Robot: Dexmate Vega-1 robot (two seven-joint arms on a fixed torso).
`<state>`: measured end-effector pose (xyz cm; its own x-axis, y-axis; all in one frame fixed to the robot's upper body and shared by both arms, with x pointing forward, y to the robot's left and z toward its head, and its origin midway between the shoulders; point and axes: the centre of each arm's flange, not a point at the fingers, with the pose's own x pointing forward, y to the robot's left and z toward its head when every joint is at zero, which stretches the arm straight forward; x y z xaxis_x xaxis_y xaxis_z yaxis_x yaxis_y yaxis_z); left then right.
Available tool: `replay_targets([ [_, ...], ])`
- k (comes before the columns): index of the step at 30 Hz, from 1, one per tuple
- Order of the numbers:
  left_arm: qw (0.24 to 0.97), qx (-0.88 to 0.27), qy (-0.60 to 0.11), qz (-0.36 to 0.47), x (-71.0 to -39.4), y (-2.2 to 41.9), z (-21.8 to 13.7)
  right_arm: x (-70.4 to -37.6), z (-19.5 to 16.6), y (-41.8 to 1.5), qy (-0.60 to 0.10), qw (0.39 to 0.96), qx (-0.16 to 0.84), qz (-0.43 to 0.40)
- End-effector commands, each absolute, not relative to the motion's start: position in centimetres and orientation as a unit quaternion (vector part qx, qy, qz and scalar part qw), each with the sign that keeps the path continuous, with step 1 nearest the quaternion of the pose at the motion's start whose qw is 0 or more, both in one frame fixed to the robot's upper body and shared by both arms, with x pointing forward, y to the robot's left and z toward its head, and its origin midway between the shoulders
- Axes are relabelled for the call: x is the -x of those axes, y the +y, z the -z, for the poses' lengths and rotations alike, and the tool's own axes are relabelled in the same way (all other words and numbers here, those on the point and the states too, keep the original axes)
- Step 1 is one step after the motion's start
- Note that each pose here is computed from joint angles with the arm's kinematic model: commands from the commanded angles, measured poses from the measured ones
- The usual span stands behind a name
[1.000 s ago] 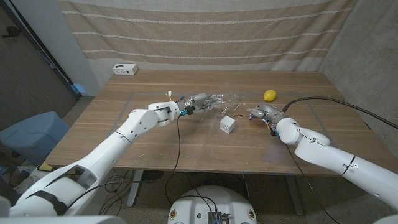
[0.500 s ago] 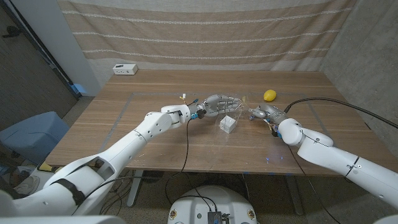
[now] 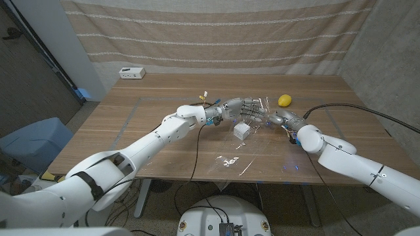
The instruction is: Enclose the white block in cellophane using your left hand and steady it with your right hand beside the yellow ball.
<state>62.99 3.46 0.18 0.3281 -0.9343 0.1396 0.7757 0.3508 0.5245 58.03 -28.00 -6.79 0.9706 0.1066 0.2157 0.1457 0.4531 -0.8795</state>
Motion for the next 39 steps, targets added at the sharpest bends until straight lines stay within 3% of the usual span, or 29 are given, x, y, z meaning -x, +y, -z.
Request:
replay_targets([
  [1,0.671,-0.463,-0.387,0.431,-59.1,2.4,-1.0,-57.6,6.5,-28.9,-0.143,0.851,0.505,0.022],
  [9,0.610,-0.544,-0.404,0.410,-58.0,2.3,-1.1,-57.1,6.1,-29.3,-0.165,0.855,0.489,0.041],
  [22,0.581,-0.589,-0.360,0.431,-58.2,1.4,-0.4,-56.0,5.5,-30.1,-0.215,0.864,0.449,0.078],
  [39,0.574,-0.595,-0.339,0.449,-59.0,0.7,-0.3,-52.7,5.7,-32.8,-0.310,0.826,0.403,0.243],
])
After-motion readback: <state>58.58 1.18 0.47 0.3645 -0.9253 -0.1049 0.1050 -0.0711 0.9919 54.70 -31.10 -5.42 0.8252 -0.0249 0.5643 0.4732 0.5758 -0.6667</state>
